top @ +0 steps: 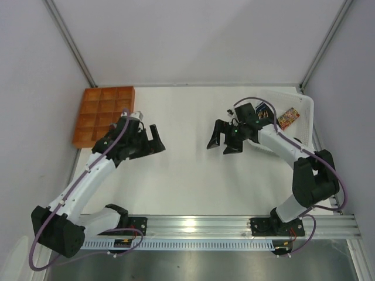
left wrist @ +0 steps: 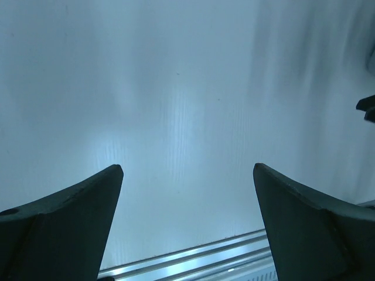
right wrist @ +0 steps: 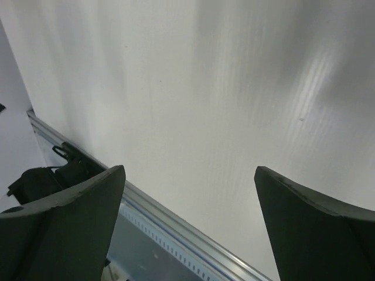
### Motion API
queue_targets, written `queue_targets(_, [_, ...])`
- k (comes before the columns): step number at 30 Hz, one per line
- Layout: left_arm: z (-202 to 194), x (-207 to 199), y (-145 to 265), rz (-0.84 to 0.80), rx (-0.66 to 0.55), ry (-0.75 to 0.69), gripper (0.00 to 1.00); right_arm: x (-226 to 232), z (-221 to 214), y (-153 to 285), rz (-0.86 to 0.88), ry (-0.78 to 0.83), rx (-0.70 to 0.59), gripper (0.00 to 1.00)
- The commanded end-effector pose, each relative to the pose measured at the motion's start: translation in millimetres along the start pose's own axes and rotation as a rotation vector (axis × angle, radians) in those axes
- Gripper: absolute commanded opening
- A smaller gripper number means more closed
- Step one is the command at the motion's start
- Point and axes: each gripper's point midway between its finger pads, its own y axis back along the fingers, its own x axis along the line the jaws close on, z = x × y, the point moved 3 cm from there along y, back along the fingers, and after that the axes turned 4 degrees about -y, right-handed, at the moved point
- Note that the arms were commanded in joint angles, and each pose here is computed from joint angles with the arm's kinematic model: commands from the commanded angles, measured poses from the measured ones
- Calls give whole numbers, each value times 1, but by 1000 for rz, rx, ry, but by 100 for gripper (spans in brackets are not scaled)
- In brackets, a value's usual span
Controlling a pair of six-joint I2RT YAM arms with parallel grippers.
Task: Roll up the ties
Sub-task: Place the rolled tie into the container
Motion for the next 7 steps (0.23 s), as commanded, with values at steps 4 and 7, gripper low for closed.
queue_targets(4, [-23, -58, -2, -191, -66, 57, 100, -10, 13, 26, -87, 31, -281, 100])
queue_targets(7, [-28, -75, 0, -241, -104, 27, 100, 6, 16, 39, 8, 99, -458, 100])
